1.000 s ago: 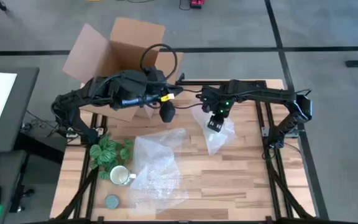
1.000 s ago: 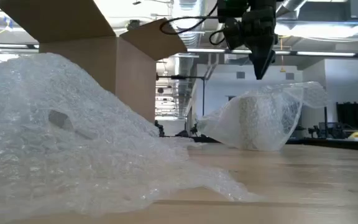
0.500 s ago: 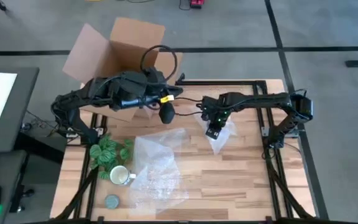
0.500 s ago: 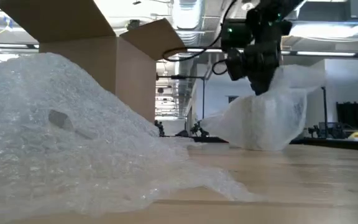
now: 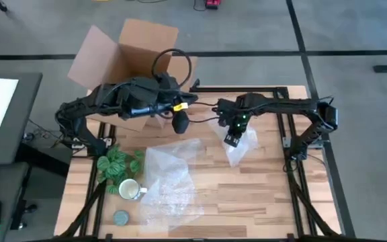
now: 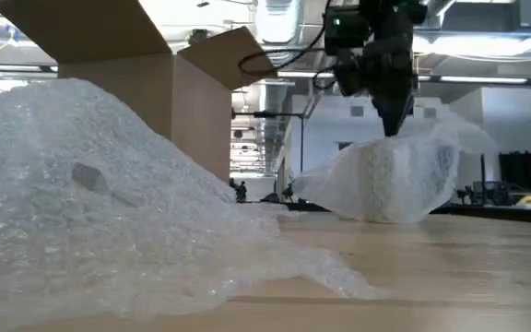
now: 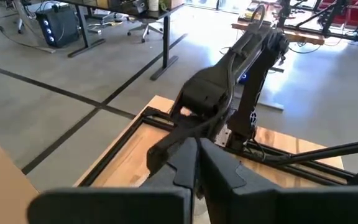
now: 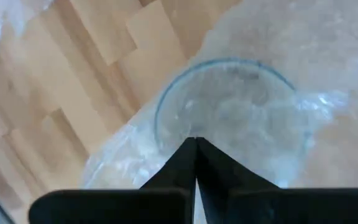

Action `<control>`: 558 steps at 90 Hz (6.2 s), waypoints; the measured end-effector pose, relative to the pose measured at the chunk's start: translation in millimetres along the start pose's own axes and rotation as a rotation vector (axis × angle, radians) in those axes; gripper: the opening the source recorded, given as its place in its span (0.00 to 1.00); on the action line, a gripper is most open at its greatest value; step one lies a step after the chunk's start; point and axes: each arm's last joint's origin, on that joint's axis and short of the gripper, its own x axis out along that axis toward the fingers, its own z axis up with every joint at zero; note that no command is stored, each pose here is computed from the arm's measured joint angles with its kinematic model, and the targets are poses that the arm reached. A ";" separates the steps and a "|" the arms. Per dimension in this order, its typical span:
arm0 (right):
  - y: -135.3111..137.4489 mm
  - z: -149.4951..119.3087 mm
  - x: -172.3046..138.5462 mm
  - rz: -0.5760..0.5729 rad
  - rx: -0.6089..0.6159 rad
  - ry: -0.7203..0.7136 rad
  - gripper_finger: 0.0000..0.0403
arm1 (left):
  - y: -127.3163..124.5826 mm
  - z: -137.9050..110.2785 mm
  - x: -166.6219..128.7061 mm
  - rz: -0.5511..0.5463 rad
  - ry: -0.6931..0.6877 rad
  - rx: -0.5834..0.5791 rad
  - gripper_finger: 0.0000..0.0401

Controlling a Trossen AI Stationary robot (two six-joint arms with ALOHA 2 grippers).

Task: Wrap mug
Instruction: Wrap the green mug with bubble wrap

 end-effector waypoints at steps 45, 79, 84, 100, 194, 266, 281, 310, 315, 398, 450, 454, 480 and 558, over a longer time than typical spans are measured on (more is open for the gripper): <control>1.1 -5.3 20.0 0.051 -0.034 0.050 0.00 | -1.5 -0.3 -0.7 -0.005 0.000 0.001 0.00; -18.9 -10.1 56.3 0.047 0.032 -0.001 0.00 | -1.6 0.0 -0.7 -0.006 -0.003 0.000 0.00; -19.3 -8.9 58.2 0.036 0.029 -0.019 0.00 | -1.6 0.0 -0.7 -0.006 -0.003 0.000 0.00; -19.0 -5.4 51.5 -0.008 0.043 -0.034 0.00 | -1.6 0.0 -0.7 -0.006 -0.003 0.000 0.00; -18.8 -7.8 36.3 0.055 0.032 0.052 0.00 | -1.6 -0.3 -0.7 -0.006 0.000 0.002 0.00; -20.8 5.5 17.9 -0.043 0.079 -0.056 0.00 | -1.5 -0.3 -0.7 -0.005 0.000 0.002 0.00; -13.0 11.8 -13.2 -0.029 0.073 -0.083 0.00 | -1.5 -0.4 -0.7 -0.005 0.001 0.002 0.00; -1.3 -0.1 0.0 -0.013 0.076 0.021 0.00 | -1.6 -0.6 -0.8 -0.006 0.003 0.004 0.00; -6.1 -2.8 15.7 -0.016 0.086 0.032 0.00 | -1.8 -0.7 -0.8 -0.006 0.003 0.004 0.00; -23.8 5.3 4.3 -0.058 0.208 -0.032 0.00 | -2.0 -0.7 -0.9 -0.007 0.003 0.007 0.00; -27.4 -12.3 57.3 -0.091 0.251 0.008 0.00 | -6.6 -2.0 -2.9 -0.022 0.006 0.013 0.00; -29.1 -13.9 63.7 -0.088 0.256 -0.006 0.00 | -8.1 -2.3 -3.7 -0.028 0.006 0.015 0.00; -25.9 -12.7 59.4 -0.097 0.278 -0.005 0.00 | -19.7 -5.2 -9.5 -0.077 0.012 0.029 0.00; -9.7 -1.6 23.6 -0.015 0.405 0.006 0.00 | -40.9 -22.6 -24.7 -0.150 0.121 0.113 0.00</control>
